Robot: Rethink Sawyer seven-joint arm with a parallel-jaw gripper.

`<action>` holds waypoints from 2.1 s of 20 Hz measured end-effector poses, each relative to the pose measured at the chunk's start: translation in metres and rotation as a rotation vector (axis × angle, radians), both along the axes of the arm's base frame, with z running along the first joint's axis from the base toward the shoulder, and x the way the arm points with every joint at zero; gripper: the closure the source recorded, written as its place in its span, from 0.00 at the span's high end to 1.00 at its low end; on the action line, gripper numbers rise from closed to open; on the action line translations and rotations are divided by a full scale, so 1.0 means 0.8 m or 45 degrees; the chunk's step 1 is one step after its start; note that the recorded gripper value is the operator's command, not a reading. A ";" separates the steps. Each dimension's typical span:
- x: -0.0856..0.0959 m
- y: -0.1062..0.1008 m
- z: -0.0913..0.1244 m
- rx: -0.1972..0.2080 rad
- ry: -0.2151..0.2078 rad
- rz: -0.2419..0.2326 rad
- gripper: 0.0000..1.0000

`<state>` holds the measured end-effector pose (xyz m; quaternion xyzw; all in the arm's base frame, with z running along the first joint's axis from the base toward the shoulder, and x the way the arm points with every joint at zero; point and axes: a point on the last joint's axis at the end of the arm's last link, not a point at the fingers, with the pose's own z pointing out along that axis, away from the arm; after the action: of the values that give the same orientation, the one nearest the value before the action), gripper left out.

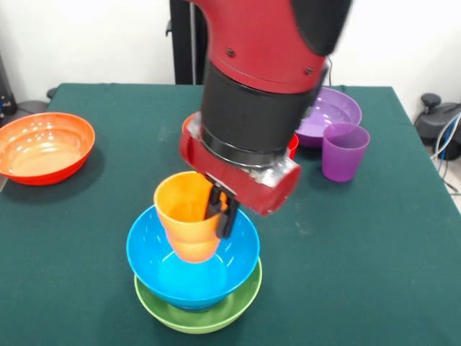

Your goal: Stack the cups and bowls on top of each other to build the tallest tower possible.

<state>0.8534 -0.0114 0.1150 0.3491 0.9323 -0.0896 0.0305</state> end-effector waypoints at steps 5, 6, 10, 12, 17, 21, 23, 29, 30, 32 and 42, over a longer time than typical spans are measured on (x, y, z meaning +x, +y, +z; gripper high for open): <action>0.010 0.031 -0.008 -0.001 0.012 0.023 0.00; 0.012 0.036 -0.011 -0.001 0.011 0.027 0.00; 0.012 0.051 -0.022 0.007 0.016 0.040 0.00; 0.011 0.054 -0.024 0.011 0.022 0.042 0.00; 0.002 0.058 -0.027 0.031 0.043 0.042 0.00; -0.008 0.056 -0.023 0.048 0.040 0.041 0.00; -0.013 0.051 -0.020 0.051 0.032 0.040 0.00; -0.019 0.040 -0.013 0.048 0.005 0.037 0.00; -0.021 0.037 -0.011 0.048 0.001 0.036 0.00; -0.023 0.033 -0.009 0.048 -0.001 0.033 0.00; -0.040 0.026 -0.007 0.050 0.034 0.026 0.00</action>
<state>0.8215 0.0095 0.1092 0.3391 0.9376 -0.0757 0.0120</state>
